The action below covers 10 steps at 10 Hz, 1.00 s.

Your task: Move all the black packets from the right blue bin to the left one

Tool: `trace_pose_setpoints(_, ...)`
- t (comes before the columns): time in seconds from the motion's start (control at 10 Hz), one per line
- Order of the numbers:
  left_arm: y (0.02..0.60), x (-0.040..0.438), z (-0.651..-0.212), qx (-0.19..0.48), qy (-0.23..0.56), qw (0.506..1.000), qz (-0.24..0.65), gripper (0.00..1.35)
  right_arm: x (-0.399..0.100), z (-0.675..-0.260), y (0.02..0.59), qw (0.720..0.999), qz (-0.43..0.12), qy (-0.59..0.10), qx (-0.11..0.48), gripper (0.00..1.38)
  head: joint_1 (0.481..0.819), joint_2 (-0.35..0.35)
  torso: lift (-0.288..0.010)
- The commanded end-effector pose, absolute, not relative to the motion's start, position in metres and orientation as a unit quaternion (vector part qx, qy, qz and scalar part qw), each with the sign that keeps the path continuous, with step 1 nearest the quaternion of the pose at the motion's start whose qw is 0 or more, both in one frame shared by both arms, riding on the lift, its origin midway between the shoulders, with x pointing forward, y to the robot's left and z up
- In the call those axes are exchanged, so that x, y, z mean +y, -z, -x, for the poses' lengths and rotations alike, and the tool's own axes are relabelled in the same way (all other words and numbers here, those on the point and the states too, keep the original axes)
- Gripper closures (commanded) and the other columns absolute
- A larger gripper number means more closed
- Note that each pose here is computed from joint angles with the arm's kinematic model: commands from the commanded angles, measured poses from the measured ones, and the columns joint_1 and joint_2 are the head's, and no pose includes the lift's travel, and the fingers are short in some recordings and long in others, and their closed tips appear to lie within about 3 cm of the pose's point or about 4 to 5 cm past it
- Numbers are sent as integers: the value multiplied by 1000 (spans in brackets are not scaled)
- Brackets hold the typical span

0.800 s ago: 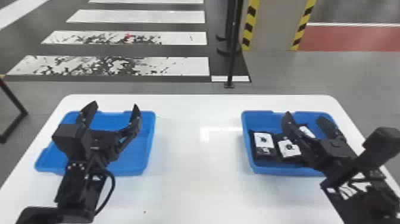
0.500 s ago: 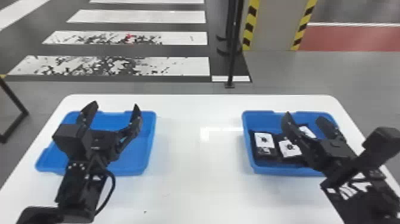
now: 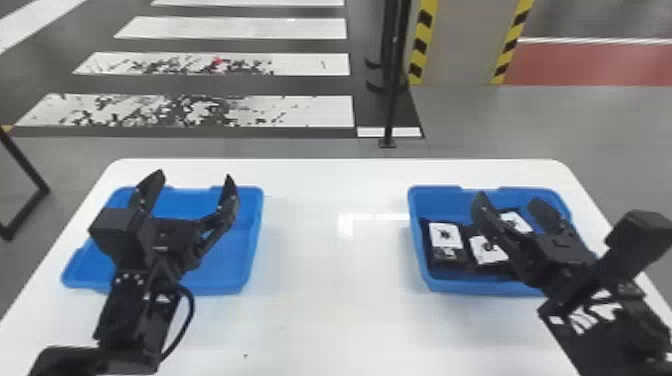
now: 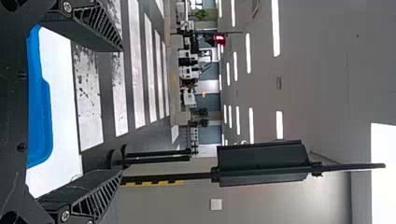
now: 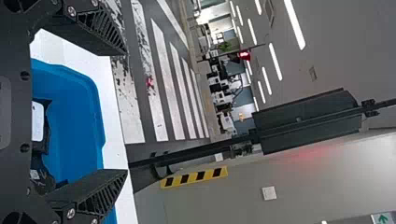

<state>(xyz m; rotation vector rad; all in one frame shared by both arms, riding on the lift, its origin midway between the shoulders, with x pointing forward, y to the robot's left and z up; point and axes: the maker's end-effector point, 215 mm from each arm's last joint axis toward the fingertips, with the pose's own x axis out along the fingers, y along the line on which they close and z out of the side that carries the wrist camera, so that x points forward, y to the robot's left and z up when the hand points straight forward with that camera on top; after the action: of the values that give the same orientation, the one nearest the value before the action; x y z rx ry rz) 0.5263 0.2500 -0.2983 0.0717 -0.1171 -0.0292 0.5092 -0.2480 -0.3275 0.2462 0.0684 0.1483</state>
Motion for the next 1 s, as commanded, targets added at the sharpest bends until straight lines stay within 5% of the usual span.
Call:
trace_pose_setpoints(0.0, 299, 249, -526, -58, 16, 998, -36, 98, -244, -514, 340, 988, -120, -78, 64, 125, 695, 2, -140)
trace_pose_setpoints(0.4, 299, 249, -527, -56, 16, 998, -35, 96, -246, -528, 385, 982, -117, -75, 129, 213, 695, 4, -140)
trace_pose_setpoints(0.7, 299, 248, -528, -56, 17, 998, -34, 94, -234, -533, 398, 979, -113, -86, 147, 533, 695, 8, -140)
trace_pose_setpoints(0.9, 300, 248, -527, -54, 17, 998, -34, 94, -225, -538, 409, 975, -114, -93, 164, 513, 695, 14, -140)
